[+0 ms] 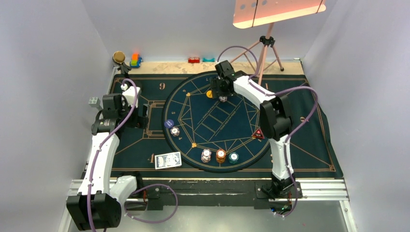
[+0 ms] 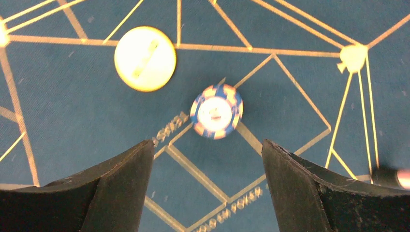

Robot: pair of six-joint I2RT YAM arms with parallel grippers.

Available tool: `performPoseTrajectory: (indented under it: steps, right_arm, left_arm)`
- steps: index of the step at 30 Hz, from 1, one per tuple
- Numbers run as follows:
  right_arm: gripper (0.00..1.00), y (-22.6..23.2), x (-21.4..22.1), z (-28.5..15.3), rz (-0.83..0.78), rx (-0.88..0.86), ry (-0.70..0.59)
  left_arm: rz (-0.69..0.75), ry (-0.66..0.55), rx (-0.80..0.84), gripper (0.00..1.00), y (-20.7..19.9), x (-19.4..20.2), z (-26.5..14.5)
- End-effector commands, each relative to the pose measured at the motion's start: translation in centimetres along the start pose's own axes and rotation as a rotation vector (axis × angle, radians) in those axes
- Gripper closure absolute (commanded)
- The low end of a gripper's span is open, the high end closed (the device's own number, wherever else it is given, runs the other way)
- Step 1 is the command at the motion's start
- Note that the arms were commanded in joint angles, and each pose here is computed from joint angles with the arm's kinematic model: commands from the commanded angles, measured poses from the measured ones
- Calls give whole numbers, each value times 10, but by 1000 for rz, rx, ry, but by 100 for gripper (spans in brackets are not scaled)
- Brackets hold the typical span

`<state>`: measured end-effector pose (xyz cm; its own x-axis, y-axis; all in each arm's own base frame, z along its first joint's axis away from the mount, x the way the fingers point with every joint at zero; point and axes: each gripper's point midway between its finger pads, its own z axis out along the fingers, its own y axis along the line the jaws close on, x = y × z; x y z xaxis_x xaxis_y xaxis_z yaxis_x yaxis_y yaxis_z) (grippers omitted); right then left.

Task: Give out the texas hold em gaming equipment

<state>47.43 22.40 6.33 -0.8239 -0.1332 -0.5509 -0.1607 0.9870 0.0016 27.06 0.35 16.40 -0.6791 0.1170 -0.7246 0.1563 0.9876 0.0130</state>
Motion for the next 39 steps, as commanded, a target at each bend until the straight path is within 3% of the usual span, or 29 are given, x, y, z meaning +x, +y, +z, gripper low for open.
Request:
performPoseTrajectory:
  steps: [1, 8, 16, 30, 39]
  right_arm:
    - [15, 40, -20, -91, -65, -86, -153]
    - [6, 125, 94, -153, -325, -295, -81]
    - [3, 147, 201, -175, -550, -429, 87]
    - [2, 154, 260, -158, -635, -487, 235]
    - [4, 153, 263, -146, -648, -453, 234]
  left_arm:
    - [6, -30, -4, 0, 1, -5, -3]
    - [8, -36, -3, 0, 1, -6, -4]
    - [7, -37, -6, 0, 2, -6, -5]
    - [8, -35, -9, 0, 2, -6, -4]
    - [8, -35, -12, 0, 3, -6, -5]
